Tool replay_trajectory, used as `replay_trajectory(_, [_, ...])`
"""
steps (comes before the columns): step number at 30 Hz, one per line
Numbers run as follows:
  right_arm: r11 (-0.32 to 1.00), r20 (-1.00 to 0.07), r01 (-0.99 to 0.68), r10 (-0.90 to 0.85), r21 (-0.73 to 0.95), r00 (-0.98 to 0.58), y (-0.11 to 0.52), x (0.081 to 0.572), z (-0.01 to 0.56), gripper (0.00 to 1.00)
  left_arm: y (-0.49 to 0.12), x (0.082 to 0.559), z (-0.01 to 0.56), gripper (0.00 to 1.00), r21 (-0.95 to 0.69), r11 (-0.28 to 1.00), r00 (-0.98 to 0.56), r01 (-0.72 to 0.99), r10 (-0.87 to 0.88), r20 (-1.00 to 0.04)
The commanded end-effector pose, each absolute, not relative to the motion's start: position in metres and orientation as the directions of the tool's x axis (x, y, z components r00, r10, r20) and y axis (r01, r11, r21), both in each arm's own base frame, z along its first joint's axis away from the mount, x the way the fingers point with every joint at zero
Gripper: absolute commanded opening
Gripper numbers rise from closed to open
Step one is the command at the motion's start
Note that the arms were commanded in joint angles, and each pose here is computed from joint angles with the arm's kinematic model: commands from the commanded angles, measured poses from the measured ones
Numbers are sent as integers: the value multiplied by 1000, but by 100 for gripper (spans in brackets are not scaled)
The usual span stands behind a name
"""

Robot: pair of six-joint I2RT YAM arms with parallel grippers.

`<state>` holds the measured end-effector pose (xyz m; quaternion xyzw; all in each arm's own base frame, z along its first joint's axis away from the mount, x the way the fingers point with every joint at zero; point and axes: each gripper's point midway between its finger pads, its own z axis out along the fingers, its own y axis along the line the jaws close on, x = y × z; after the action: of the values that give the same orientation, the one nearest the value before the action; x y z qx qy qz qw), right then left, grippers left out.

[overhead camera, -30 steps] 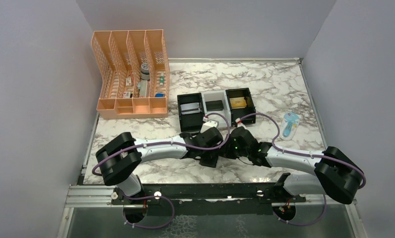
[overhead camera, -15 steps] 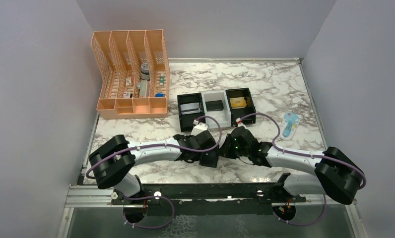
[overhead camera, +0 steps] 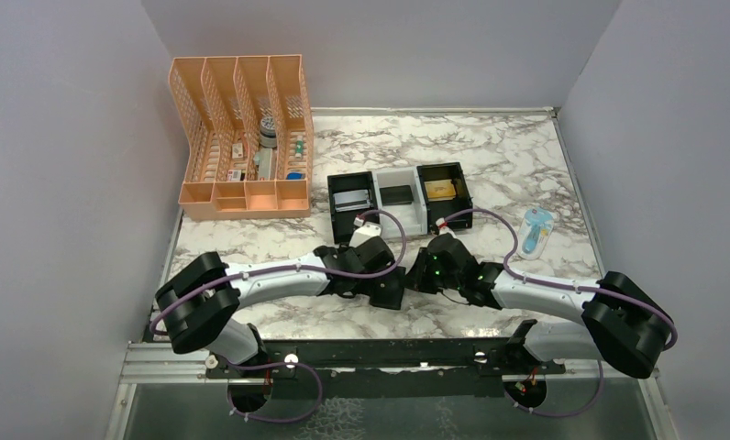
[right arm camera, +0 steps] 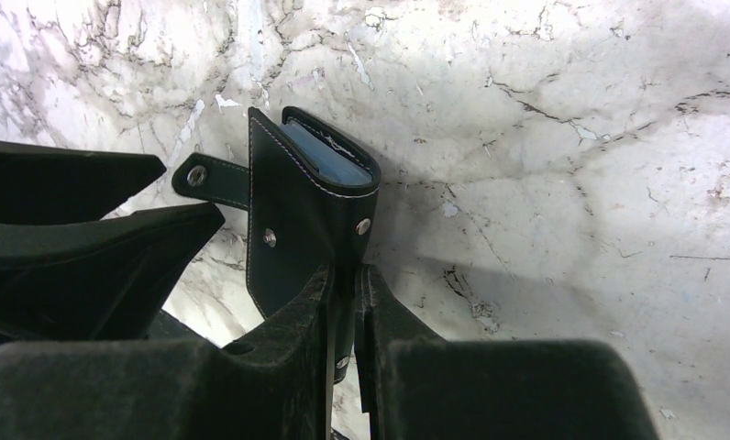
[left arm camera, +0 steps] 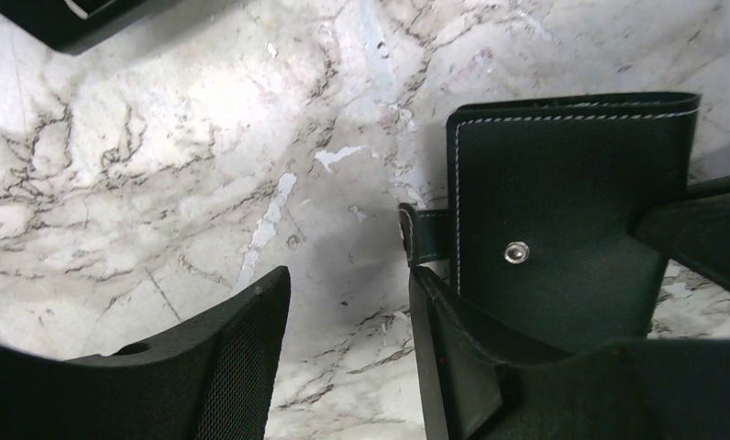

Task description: Take the credit cards out of the card holder

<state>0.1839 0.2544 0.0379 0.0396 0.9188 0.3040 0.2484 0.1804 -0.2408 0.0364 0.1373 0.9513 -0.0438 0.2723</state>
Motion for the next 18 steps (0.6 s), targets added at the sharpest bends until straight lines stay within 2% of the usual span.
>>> replay_trajectory(1, [820, -445, -92, 209, 565, -871, 252, 185, 38, 12, -266, 191, 47, 53, -103, 936, -798, 337, 226, -559])
replay_trajectory(5, [820, -444, -92, 208, 564, -871, 252, 185, 38, 12, -276, 192, 43, 51, -160, 924, -810, 347, 209, -548])
replay_trajectory(8, [821, -443, -89, 210, 563, -872, 251, 184, 37, 12, -278, 192, 40, 41, -190, 921, -822, 341, 194, -535])
replay_trajectory(12, [823, -444, -89, 208, 561, -871, 250, 184, 36, 12, -277, 189, 40, 40, -220, 920, -834, 325, 169, -524])
replay_trajectory(14, [822, -445, -92, 207, 562, -871, 251, 185, 37, 12, -279, 188, 41, 43, -243, 918, -842, 315, 152, -518])
replay_trajectory(16, [823, -443, -91, 205, 560, -873, 252, 185, 36, 12, -283, 188, 43, 56, -263, 914, -847, 308, 137, -514])
replay_trajectory(18, [822, -442, -93, 204, 562, -873, 253, 185, 36, 12, -284, 189, 45, 58, -271, 917, -851, 294, 122, -511])
